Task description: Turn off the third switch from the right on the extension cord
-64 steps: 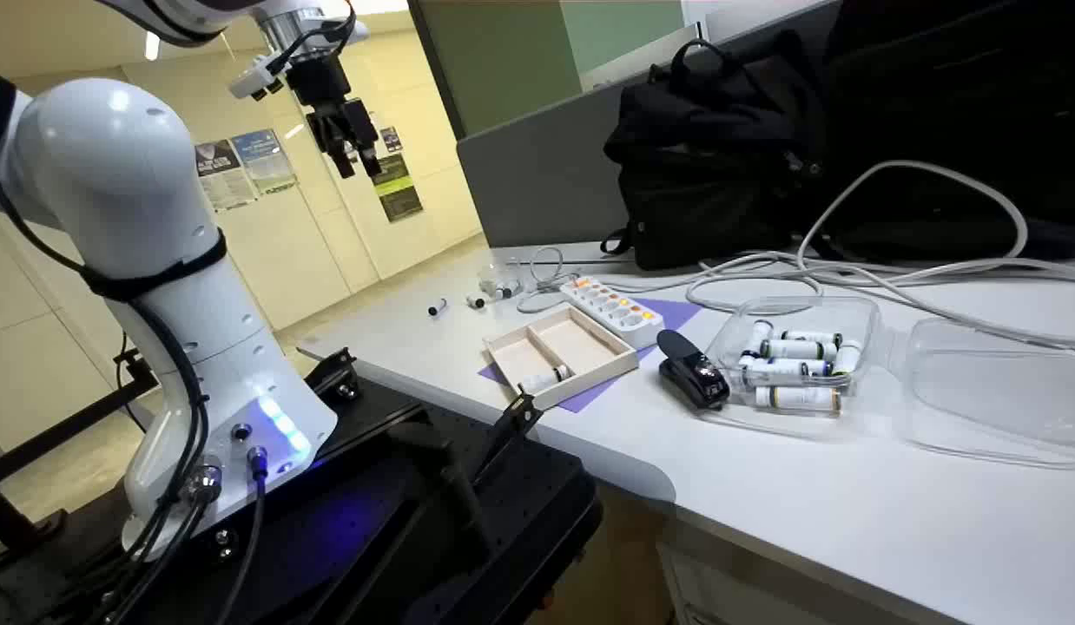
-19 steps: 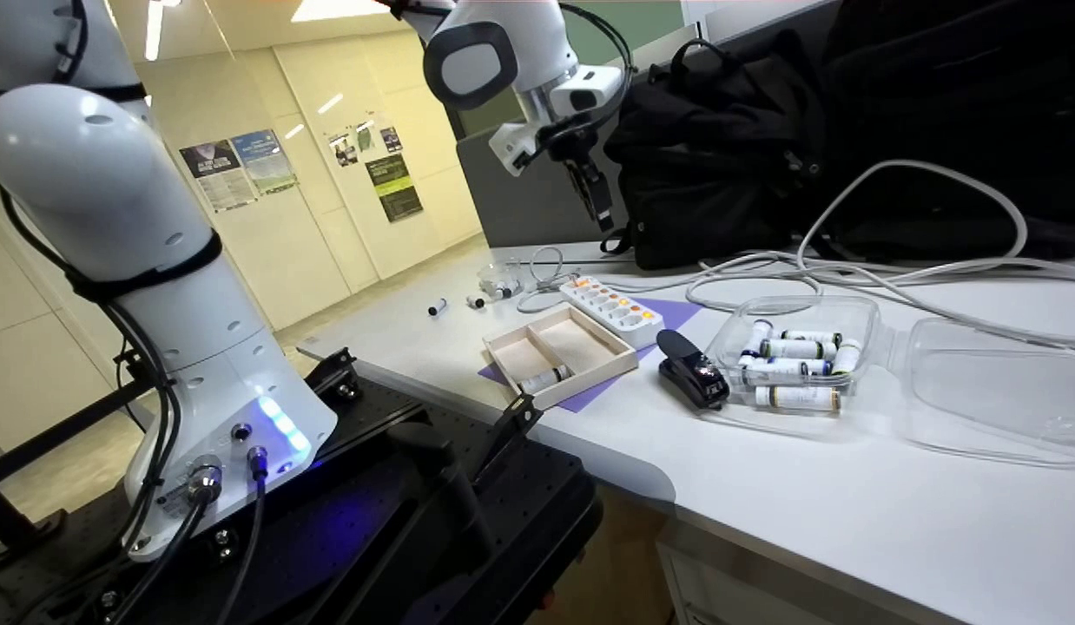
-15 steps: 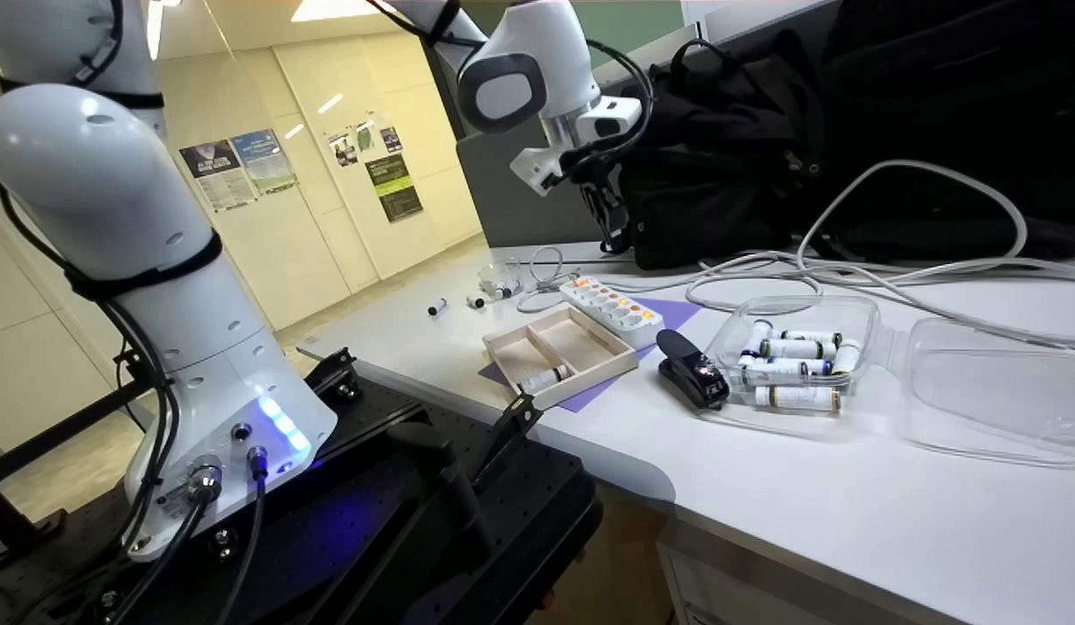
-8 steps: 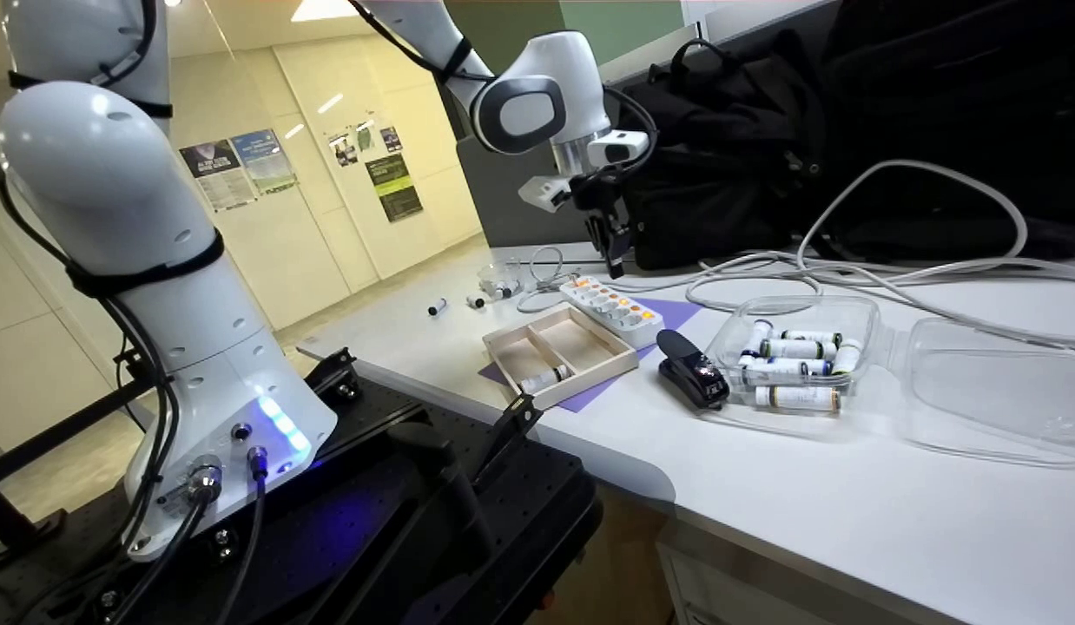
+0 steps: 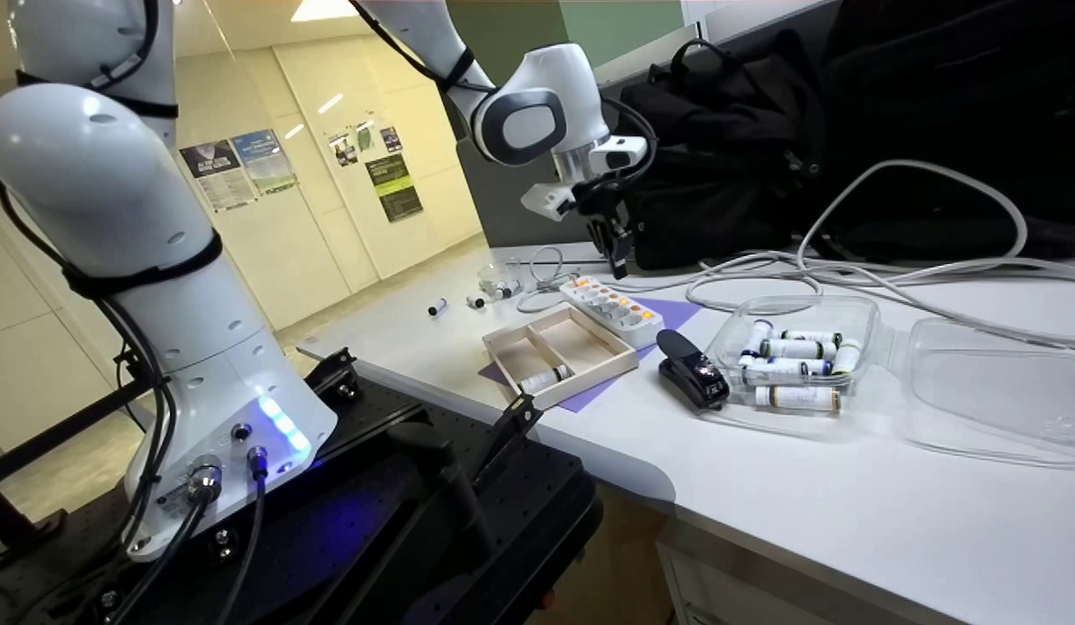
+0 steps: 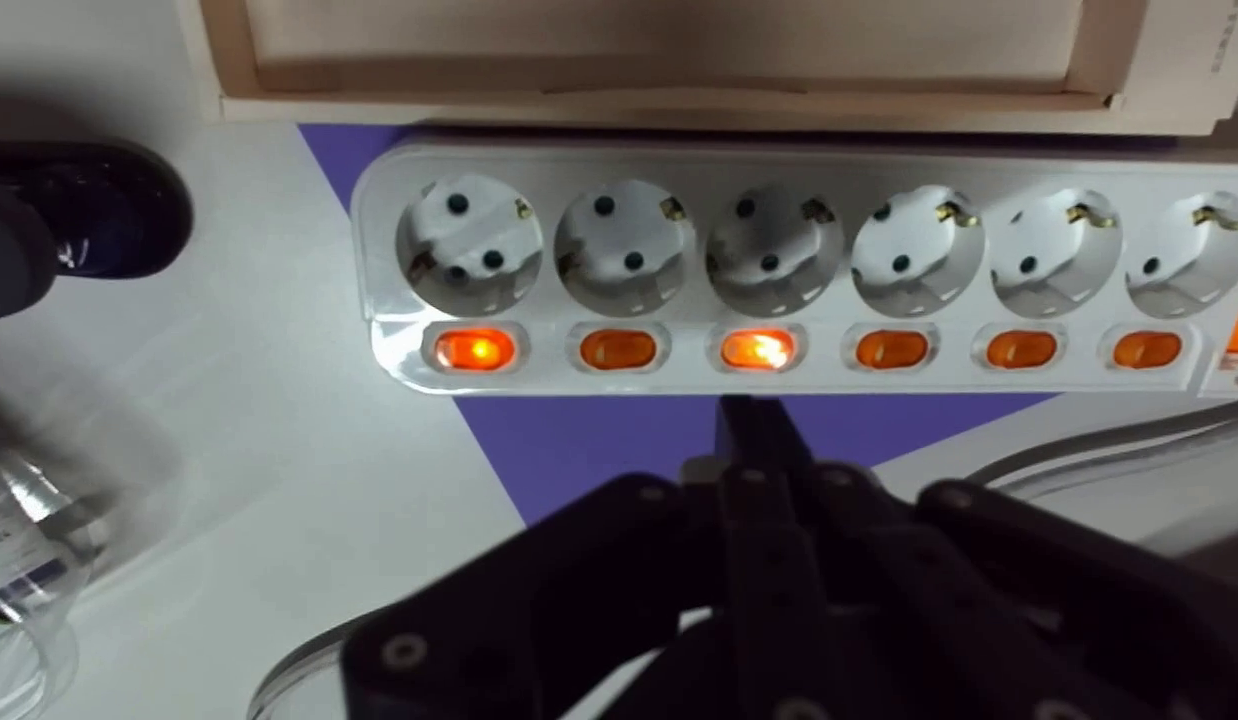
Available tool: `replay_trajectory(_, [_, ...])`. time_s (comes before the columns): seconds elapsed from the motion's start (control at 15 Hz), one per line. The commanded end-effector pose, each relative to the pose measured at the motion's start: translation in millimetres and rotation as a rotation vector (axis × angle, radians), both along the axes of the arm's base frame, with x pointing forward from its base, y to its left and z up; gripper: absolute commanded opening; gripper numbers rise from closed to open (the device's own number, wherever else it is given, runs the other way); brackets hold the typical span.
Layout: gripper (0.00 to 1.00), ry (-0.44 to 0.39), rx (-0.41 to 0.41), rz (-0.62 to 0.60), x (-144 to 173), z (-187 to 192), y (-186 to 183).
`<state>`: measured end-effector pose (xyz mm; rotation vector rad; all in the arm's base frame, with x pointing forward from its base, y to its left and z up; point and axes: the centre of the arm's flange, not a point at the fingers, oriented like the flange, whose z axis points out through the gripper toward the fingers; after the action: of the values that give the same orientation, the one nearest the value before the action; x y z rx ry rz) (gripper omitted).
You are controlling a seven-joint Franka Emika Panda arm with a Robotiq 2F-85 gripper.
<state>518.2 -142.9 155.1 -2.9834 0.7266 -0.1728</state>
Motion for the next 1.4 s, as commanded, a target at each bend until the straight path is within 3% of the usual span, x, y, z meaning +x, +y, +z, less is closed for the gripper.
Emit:
replay_trajectory(0.0, [0.00, 0.000, -0.005, 0.003, 16, -17, 3])
replay_trajectory(0.8, [0.00, 0.017, -0.001, 0.014, 30, -53, 4])
replay_trajectory(1.33, [0.00, 0.036, -0.002, 0.021, 32, -57, 16])
